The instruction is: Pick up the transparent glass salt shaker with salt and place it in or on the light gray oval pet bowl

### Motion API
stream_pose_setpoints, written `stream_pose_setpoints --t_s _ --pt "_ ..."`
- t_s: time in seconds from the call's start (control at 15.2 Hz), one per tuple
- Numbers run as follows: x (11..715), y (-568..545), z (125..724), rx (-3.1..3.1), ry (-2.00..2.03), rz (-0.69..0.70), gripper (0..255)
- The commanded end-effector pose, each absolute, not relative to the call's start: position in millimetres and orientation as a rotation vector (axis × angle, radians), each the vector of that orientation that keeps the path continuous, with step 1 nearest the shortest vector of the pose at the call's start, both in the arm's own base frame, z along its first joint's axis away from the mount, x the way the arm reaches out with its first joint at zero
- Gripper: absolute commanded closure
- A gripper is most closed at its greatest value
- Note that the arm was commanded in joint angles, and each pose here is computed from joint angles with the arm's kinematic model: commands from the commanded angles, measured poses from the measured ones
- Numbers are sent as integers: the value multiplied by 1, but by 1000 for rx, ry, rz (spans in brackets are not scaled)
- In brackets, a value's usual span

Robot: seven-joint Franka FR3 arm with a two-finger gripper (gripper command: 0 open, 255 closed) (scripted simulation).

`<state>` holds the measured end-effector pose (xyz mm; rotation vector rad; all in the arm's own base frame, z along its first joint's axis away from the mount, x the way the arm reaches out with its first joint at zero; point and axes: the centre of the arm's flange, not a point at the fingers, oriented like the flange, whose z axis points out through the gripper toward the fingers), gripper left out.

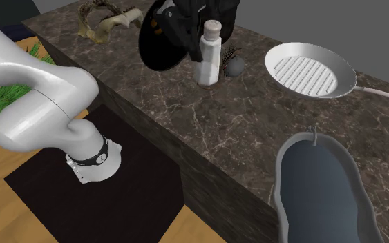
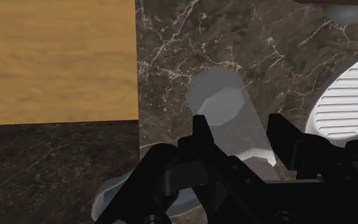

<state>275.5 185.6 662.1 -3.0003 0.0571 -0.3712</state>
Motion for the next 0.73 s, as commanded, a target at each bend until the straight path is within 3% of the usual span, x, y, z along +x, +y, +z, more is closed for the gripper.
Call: stream_pose_setpoints --t_s 0.0,0.66 --pt "302 180 660 -3000 57 -372 255" --pt "433 163 665 -3000 57 -372 255"
